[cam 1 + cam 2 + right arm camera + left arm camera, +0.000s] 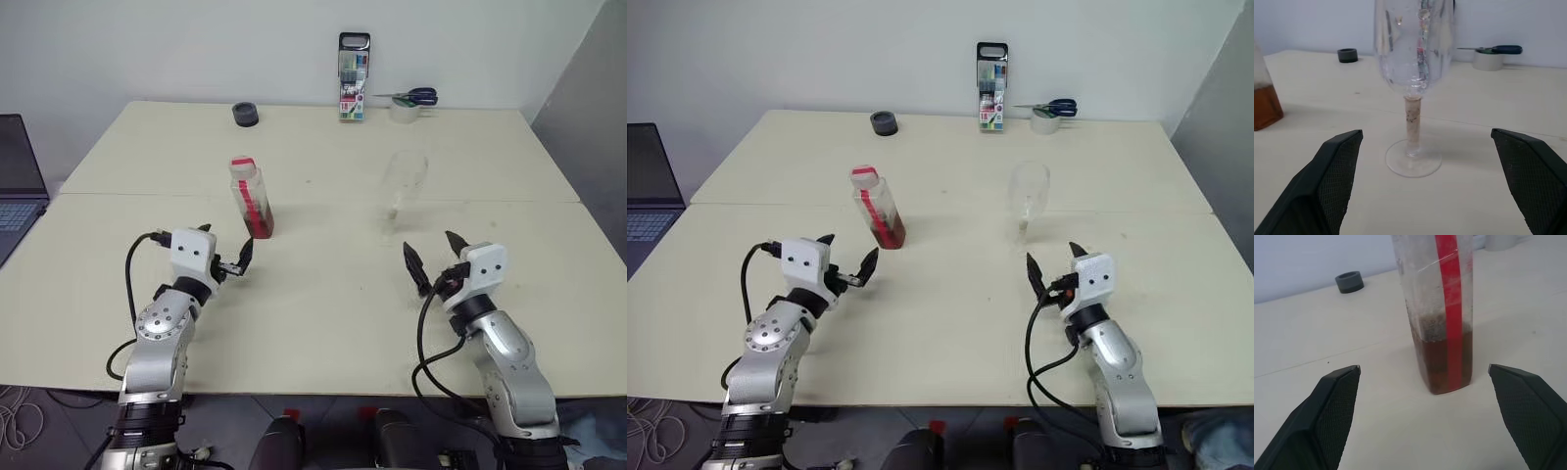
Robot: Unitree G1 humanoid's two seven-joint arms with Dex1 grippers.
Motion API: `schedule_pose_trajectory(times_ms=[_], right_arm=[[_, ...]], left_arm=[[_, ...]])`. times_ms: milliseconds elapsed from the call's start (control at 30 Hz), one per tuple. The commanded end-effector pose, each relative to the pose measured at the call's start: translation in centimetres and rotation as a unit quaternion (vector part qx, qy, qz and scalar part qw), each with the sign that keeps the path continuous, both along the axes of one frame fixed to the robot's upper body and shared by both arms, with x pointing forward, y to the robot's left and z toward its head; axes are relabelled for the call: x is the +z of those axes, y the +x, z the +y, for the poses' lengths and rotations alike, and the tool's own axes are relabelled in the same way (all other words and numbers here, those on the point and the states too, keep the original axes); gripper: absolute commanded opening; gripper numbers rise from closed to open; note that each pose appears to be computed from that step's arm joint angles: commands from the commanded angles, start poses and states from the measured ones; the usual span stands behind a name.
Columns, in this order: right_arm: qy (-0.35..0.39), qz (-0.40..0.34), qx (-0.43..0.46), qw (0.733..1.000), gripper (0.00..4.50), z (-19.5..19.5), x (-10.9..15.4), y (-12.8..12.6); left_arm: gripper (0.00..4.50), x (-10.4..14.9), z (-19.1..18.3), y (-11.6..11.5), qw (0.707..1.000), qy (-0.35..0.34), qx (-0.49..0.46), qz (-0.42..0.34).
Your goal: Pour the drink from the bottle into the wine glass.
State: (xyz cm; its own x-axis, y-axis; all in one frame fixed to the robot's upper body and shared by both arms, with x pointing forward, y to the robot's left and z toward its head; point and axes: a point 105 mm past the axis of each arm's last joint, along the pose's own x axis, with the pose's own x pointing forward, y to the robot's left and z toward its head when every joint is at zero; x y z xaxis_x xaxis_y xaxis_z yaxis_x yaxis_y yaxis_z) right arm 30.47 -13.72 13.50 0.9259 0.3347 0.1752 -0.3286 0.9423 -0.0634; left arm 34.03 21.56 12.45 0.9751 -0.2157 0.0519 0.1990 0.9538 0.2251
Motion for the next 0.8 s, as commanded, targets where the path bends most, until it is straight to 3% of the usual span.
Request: schedule_pose_trajectory(times_ms=[33,800], right_arm=[[0.006,-0.022,0.021,1.000,4.50,0.6,1.2,-0.2],[-0.007,-0.040,0.040,0.998,4.50,0.8,2.5,0.3]], left_arm=[[4.48,2.1,-0.2,-0.2,0.999,0.014,-0.010,-0.033],[4.48,2.2,-1.6,0.0,0.999,0.011,-0.029,-0.016]])
